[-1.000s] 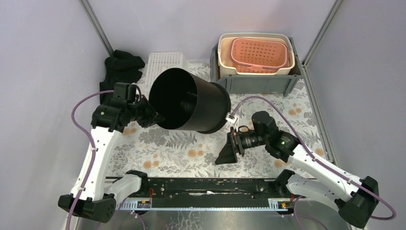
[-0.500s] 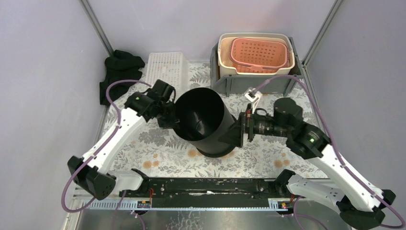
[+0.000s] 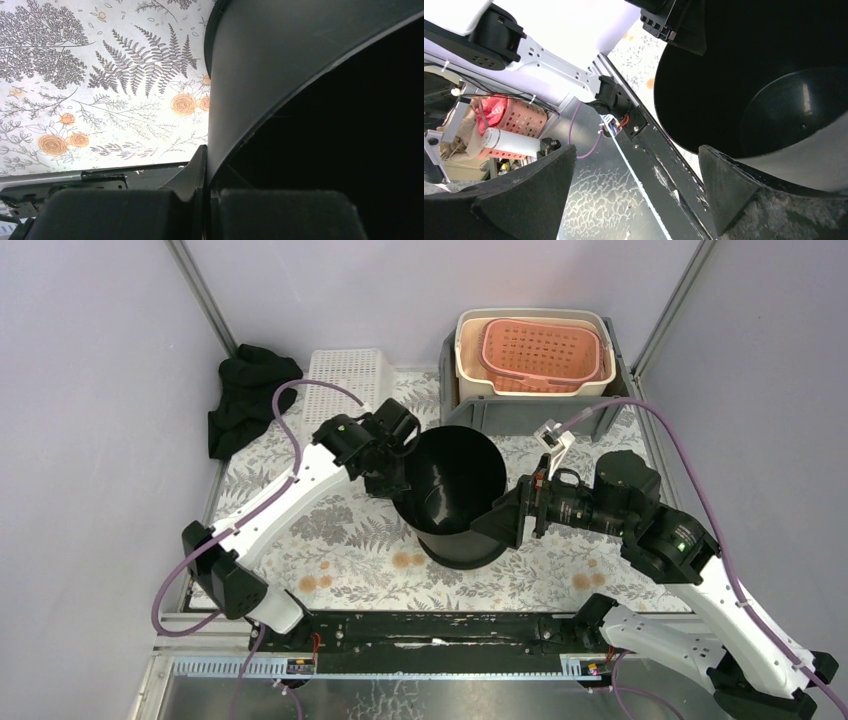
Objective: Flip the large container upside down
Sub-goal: Place the container at the center of the board.
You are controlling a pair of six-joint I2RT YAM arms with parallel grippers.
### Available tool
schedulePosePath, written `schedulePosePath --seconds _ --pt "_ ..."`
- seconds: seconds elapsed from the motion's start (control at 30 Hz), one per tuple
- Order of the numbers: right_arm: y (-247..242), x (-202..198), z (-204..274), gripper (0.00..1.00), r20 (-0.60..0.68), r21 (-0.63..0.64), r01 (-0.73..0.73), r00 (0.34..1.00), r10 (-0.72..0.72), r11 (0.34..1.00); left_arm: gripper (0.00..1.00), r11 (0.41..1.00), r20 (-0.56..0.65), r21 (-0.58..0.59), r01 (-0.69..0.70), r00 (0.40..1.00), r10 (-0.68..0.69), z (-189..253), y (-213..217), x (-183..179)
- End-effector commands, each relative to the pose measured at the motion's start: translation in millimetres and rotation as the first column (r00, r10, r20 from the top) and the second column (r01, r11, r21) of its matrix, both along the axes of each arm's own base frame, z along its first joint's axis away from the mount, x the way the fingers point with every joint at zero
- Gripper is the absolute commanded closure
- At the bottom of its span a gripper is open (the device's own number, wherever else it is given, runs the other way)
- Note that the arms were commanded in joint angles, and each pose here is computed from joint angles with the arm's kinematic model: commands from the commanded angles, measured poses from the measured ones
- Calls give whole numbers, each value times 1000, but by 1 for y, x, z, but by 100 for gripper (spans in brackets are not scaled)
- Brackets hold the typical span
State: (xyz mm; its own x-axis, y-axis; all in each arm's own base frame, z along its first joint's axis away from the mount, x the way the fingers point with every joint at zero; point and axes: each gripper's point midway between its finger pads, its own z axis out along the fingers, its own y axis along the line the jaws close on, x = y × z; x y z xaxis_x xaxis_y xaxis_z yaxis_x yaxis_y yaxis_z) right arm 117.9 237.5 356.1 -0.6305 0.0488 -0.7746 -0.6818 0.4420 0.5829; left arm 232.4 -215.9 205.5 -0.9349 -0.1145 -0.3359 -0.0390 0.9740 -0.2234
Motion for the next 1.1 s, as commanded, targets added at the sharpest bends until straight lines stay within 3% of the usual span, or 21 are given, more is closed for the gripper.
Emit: schedulePosePath --seconds 0.0,0.13,0.33,0.47,0.8,1.07 --pt "-4 0 -4 0 23 -15 9 1000 -9 1000 98 999 45 36 -18 999 16 4 -14 14" --pt "-5 -1 -7 0 24 -21 6 1000 -6 1000 88 999 39 51 18 999 -20 1 -25 15" --pt "-7 -3 -6 0 31 -21 8 999 -7 1000 49 996 84 36 76 993 -79 9 -34 16" --pt "-9 -3 -4 0 40 -19 12 999 -11 1000 36 995 147 -4 99 984 -97 29 -39 22" --pt "-14 -4 4 0 54 -19 30 998 -29 999 26 974 248 -171 147 963 -102 112 -59 17" --pt "-26 3 14 0 83 -30 103 991 -100 994 26 907 309 -321 274 935 -174 155 -120 4"
